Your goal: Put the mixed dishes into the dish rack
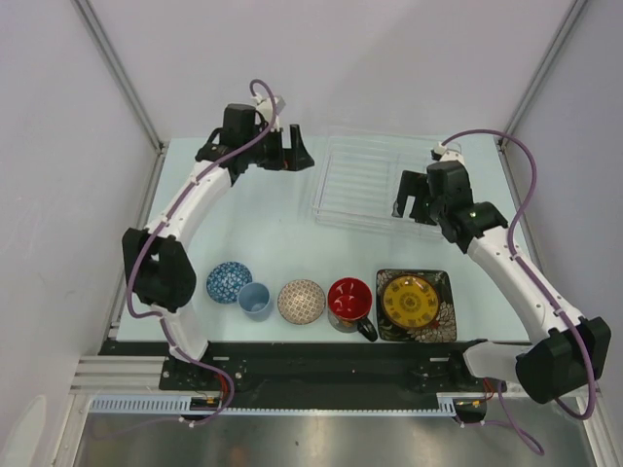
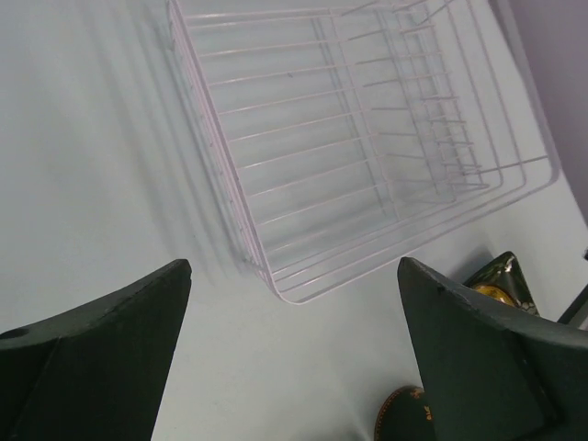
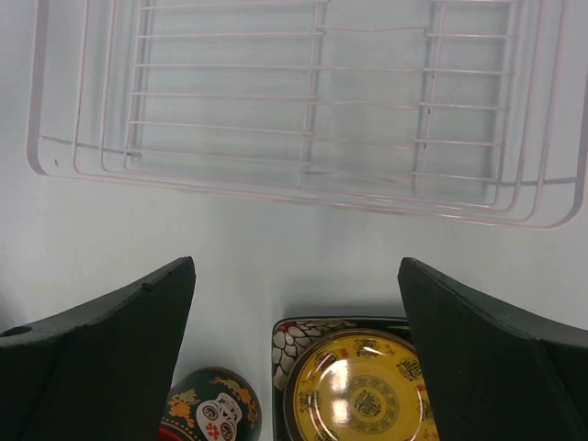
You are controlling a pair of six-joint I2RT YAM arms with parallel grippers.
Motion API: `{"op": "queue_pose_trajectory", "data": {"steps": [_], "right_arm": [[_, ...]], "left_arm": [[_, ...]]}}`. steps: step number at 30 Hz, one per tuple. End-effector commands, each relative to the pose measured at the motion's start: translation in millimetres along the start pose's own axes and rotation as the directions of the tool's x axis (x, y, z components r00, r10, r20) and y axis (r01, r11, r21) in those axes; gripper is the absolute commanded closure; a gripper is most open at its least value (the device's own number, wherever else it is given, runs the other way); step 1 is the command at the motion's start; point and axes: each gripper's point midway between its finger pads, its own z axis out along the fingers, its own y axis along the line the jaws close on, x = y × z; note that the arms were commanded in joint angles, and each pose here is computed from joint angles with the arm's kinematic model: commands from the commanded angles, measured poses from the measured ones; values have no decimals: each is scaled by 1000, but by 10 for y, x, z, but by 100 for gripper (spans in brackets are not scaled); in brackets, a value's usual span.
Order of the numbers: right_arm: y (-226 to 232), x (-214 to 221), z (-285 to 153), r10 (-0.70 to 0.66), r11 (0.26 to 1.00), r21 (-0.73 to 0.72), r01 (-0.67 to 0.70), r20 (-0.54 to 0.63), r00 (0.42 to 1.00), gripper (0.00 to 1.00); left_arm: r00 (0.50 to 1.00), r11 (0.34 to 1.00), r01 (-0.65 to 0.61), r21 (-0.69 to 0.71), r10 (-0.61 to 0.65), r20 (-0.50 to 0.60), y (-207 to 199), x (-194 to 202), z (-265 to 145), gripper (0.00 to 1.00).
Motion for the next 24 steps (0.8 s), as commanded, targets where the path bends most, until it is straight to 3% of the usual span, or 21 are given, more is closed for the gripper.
{"op": "queue_pose_trajectory", "data": {"steps": [1,8,15,24], "right_arm": [[149,-241,-221,1,996,-88,7,100,995,0],[129,-207,-277,14,996,-94,-4,110,994,0],[82,-205,-395,22,996,-91,-10,132,991,0],[1,-117,-456,40,997,-72,-31,131,991,0]], "left_arm": [[998,996,-54,-66,53,-14,75,116,96,0],[992,983,-125,-136,121,-38,172,162,565,0],[990,977,-127,-172,137,44,314,-155,963,0],[987,965,-159,-208,157,-29,394,155,1371,0]]}}
